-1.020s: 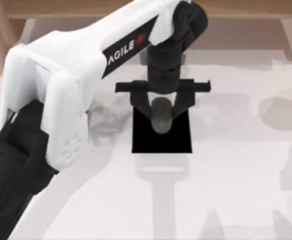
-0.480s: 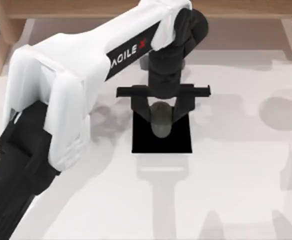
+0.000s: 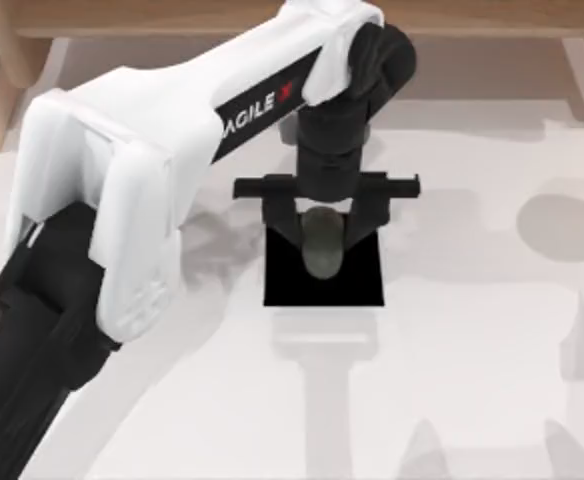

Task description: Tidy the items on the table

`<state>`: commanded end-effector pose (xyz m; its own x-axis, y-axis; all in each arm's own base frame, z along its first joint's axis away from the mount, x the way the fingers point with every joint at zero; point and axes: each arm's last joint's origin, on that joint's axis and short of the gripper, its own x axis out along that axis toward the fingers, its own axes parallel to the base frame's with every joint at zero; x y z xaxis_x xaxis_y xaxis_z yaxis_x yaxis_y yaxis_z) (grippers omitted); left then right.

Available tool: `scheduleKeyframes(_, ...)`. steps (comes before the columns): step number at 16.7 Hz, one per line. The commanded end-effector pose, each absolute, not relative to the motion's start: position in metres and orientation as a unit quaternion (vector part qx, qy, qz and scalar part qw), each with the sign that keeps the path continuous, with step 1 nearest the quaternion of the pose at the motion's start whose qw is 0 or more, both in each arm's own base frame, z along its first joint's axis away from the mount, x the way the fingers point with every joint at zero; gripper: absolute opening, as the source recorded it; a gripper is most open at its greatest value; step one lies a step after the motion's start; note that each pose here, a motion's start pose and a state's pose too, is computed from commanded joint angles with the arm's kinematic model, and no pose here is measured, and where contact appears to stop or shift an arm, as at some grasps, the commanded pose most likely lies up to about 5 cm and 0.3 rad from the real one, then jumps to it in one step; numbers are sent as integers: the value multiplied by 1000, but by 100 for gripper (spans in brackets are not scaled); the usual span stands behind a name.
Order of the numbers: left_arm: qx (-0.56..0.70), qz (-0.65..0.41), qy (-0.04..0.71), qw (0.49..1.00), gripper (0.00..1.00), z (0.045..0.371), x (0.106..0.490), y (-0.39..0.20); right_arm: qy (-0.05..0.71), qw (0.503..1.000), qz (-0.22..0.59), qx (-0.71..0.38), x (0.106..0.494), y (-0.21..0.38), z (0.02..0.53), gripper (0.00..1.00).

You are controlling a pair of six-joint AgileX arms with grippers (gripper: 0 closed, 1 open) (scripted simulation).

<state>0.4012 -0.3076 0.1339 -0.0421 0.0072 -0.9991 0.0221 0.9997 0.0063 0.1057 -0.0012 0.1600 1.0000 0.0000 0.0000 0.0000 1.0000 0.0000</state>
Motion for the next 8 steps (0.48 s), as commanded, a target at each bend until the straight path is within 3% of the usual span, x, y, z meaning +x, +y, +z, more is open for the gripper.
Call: scheduleKeyframes(8, 10, -5, 722, 692, 75, 134, 401, -308, 0, 1000, 0, 0, 106, -1, 160, 100)
